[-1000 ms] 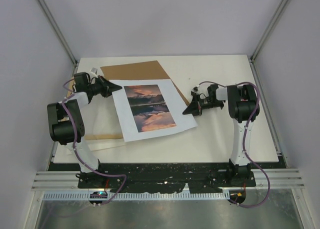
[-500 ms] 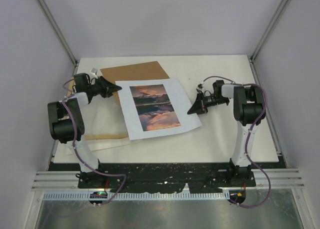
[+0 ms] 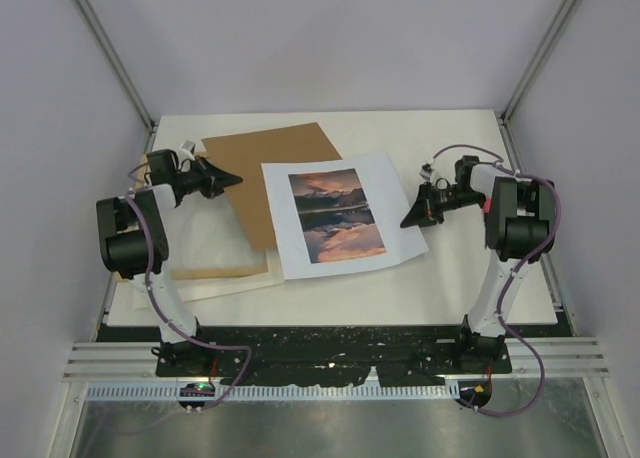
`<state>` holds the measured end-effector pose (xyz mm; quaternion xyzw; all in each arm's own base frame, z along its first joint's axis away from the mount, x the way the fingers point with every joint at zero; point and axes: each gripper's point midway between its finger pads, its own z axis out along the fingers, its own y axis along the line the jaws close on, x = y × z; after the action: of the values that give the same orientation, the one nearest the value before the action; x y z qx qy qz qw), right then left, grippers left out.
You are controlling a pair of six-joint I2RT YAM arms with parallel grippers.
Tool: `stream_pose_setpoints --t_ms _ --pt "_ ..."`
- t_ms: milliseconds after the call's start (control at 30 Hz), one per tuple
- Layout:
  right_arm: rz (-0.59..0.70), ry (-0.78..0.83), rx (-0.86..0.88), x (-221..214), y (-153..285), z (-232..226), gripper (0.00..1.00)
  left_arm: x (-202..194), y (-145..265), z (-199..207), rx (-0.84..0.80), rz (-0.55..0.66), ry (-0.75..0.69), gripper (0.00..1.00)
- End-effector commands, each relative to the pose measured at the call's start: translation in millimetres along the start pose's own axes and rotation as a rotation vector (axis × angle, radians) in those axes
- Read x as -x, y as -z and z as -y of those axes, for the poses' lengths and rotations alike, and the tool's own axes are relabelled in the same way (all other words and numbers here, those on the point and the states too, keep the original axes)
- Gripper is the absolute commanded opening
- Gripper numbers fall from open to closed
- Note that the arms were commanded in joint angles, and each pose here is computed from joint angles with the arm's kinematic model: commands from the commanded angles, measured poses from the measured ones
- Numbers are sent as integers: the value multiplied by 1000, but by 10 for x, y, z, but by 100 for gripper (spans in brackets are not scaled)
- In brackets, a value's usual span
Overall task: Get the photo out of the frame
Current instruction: Place the photo at the center of the board.
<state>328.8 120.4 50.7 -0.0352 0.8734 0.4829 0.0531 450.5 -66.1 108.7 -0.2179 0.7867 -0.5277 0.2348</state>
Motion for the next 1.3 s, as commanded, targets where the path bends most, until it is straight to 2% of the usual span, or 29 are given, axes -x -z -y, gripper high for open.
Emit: stream_pose_setpoints --t_ms 0,133,500,800,1100,1133,1200,1267 --pt "102 91 -120 195 482 79 8 154 270 232 -29 31 -129 0" --pt "142 128 -241 258 732 301 8 47 491 190 14 -22 -129 0" --pt "204 164 -423 425 1197 715 8 -26 1240 11 238 -184 -241 0" --pt "221 177 -493 547 1386 852 8 187 1697 -155 347 -155 -246 0" --pt "243 178 -562 669 1491 941 8 395 2005 -350 581 -114 -308 0" --pt "248 179 -567 679 1500 953 8 426 2053 -398 622 -106 -312 2" --pt "249 176 -569 678 1487 971 8 478 2131 -479 695 -90 -322 14" --pt "245 164 -563 646 1457 985 8 522 2220 -549 769 -67 -330 22"
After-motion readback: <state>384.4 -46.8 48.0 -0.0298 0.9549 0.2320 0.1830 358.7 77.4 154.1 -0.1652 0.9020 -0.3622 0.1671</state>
